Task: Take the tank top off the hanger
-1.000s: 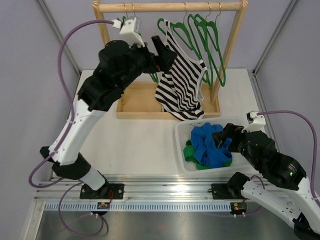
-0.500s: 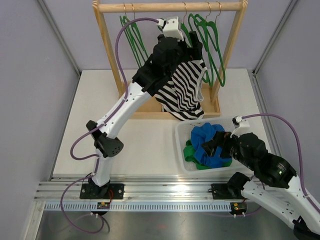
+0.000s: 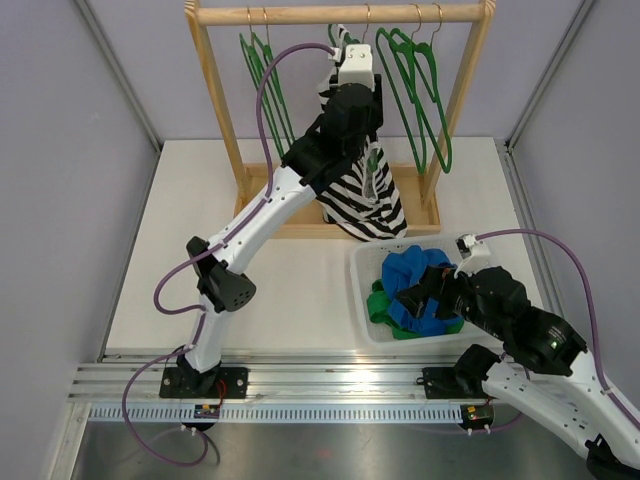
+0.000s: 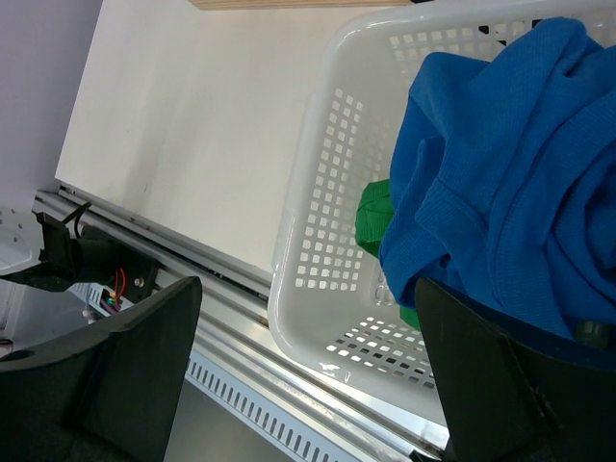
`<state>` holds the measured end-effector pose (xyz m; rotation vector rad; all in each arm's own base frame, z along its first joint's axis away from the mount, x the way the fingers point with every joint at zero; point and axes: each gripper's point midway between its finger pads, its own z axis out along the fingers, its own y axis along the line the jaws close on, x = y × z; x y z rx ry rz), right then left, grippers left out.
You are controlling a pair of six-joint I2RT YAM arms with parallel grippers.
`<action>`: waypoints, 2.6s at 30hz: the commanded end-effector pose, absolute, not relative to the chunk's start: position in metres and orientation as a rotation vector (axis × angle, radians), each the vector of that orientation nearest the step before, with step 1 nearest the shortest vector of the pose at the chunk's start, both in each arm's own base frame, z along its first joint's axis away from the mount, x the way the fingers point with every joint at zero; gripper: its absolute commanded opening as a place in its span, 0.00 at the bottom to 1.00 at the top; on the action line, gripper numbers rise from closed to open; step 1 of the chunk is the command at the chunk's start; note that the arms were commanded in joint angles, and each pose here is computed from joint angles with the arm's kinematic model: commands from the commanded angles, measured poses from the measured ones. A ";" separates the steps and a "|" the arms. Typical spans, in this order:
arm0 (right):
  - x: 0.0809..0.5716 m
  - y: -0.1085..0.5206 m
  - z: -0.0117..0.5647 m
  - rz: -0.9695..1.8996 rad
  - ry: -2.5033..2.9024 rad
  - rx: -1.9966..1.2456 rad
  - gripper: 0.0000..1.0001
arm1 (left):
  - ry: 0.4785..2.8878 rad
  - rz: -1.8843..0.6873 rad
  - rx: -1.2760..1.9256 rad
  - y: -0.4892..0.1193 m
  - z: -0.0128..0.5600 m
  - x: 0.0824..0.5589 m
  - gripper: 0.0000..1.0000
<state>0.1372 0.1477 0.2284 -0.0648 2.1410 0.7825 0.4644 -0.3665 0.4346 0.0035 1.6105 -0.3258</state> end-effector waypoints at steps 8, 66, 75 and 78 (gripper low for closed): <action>0.144 0.168 0.230 0.852 2.124 -0.098 1.00 | 1.551 -0.181 -0.035 -0.313 0.474 0.459 0.31; 0.202 0.296 0.261 1.144 1.900 -0.486 1.00 | 2.023 -0.524 0.254 -0.138 0.304 0.173 0.00; 0.229 0.391 0.234 1.200 1.863 -0.623 0.97 | 2.048 -0.611 0.210 -0.117 0.260 0.137 0.00; 0.236 0.416 0.217 1.069 1.891 -0.660 0.94 | 2.058 -0.653 0.216 -0.117 0.255 0.127 0.00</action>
